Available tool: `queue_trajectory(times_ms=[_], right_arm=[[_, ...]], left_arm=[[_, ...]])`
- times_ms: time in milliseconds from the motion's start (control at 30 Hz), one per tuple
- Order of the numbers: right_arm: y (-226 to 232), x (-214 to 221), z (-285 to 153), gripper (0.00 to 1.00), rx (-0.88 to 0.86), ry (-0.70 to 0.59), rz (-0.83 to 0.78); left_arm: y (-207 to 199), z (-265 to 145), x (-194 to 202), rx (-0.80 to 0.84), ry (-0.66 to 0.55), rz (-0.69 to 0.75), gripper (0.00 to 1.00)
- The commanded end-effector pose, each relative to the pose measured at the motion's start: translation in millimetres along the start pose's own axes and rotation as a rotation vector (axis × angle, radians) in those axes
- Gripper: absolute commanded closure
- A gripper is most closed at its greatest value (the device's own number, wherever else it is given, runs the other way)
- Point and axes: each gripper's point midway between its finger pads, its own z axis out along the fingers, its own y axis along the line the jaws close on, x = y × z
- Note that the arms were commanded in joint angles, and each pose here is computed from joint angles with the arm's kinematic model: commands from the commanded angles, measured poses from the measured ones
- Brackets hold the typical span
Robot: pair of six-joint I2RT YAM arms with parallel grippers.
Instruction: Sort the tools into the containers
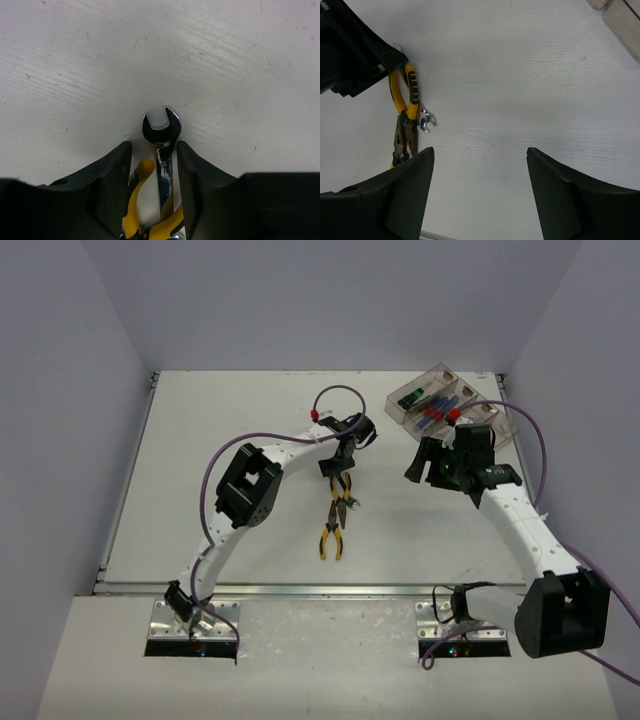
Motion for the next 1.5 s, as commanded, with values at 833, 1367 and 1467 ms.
queue_trajectory(times_ms=[833,1367,1467], right_arm=[[14,-11,-7,0.25,-0.078,-0.073,-0.031],[15,-9,-6,0.25,-0.088,-0.066,-0.031],[16,-9,-7,0.25,-0.095,-0.066,-0.03]], left_arm=[[163,98,-130,-0.352,-0.08,-0.02,1.0],[175,82,-88,-0.31,0.092,-0.033,0.52],[166,80,-74,-0.237,0.143,-0.076,0.5]])
